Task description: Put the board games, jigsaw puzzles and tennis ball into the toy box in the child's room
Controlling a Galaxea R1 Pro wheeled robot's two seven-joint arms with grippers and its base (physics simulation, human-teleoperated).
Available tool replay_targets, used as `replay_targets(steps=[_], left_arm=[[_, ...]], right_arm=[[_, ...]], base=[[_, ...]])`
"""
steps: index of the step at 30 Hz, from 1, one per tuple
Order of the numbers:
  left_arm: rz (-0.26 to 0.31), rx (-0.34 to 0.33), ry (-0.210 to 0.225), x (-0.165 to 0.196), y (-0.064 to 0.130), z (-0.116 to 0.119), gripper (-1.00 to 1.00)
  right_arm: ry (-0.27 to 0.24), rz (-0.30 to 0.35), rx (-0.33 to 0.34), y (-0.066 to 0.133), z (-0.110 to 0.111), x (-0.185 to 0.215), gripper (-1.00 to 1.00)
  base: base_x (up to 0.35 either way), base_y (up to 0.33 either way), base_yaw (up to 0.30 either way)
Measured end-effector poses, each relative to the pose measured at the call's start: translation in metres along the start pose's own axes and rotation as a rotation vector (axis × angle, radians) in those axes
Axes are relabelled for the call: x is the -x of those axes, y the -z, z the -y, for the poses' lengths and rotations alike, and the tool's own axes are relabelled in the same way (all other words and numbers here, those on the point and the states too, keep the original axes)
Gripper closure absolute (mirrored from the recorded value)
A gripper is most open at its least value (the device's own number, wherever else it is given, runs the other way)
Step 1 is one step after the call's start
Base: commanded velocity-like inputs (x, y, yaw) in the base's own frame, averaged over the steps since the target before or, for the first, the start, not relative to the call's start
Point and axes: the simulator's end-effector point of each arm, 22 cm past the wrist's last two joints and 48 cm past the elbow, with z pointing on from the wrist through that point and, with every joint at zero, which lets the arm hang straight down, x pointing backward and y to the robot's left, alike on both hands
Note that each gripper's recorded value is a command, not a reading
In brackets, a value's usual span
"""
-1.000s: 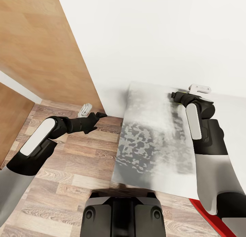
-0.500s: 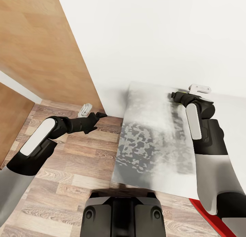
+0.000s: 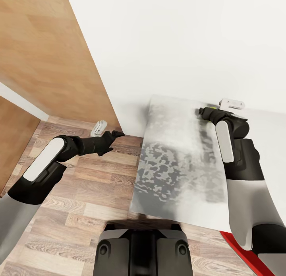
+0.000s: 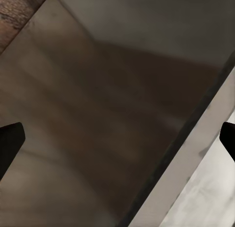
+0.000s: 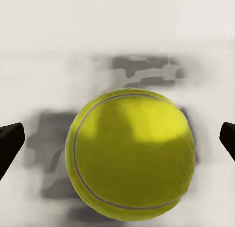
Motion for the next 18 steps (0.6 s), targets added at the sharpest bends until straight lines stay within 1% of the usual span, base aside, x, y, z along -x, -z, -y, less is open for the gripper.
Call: replay_targets(steps=[18], left_arm=[[-0.001,0.000,-0.001,-0.0007,-0.0003,0.0002,-1.00]], right_arm=[[-0.018,0.012,-0.012,-0.0099,0.0025,-0.0065,-1.00]], base=[[0.000,0.000,0.000]])
